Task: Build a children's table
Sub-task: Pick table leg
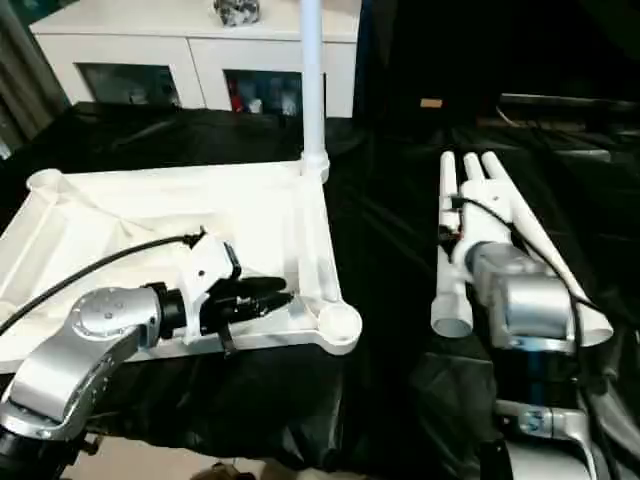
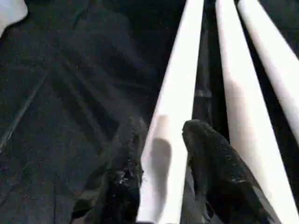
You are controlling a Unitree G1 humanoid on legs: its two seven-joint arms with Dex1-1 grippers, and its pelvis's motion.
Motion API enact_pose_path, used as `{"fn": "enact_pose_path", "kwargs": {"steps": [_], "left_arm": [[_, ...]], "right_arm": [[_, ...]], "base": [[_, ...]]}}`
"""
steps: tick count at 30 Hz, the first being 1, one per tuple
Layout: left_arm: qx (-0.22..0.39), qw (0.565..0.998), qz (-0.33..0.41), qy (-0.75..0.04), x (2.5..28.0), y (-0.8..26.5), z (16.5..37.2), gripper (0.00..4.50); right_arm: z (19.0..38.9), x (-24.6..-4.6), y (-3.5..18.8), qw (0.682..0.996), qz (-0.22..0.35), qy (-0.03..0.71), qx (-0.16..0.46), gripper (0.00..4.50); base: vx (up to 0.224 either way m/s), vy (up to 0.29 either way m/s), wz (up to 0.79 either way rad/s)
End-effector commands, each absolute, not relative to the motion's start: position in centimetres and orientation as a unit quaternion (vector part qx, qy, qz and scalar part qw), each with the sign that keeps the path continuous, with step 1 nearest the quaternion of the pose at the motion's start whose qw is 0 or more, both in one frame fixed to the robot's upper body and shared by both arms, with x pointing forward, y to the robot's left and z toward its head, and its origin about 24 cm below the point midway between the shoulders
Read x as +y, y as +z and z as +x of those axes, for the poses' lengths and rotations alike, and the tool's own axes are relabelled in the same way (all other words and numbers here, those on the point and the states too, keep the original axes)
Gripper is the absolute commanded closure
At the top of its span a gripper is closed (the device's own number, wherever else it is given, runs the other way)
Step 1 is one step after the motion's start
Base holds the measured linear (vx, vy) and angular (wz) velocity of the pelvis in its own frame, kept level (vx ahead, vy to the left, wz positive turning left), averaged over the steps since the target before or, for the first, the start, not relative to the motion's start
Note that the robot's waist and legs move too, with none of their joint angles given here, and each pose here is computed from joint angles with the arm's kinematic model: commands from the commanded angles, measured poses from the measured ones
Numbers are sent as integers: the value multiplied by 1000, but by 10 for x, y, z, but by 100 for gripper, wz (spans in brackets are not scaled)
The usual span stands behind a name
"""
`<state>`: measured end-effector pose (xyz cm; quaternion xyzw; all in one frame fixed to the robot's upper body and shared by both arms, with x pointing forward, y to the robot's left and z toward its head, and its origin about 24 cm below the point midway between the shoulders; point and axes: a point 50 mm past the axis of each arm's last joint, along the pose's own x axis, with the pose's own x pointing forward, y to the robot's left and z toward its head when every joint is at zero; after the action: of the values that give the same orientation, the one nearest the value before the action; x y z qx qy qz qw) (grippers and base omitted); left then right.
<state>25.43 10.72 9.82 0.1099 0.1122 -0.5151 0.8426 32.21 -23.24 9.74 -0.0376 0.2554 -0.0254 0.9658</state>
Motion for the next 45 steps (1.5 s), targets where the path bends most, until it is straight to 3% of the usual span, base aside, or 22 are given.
{"fn": "enact_pose_path", "kwargs": {"steps": [1, 20, 25, 26, 45], "left_arm": [[112, 841, 109, -518, 105, 100, 253, 312], [118, 835, 120, -524, 102, 104, 248, 159], [118, 833, 129, -524, 103, 105, 249, 152], [118, 831, 130, -529, 102, 106, 248, 155], [113, 820, 139, -544, 101, 115, 249, 155]], "right_arm": [[324, -232, 104, 967, -38, -26, 251, 250], [334, -238, 86, 937, -8, -37, 346, 84], [332, -234, 73, 915, 52, -22, 399, 79], [331, -234, 71, 910, 65, -20, 409, 107], [334, -243, 60, 893, 119, -36, 432, 262]], "base": [[0, 0, 0], [0, 0, 0], [0, 0, 0], [0, 0, 0], [0, 0, 0]]}}
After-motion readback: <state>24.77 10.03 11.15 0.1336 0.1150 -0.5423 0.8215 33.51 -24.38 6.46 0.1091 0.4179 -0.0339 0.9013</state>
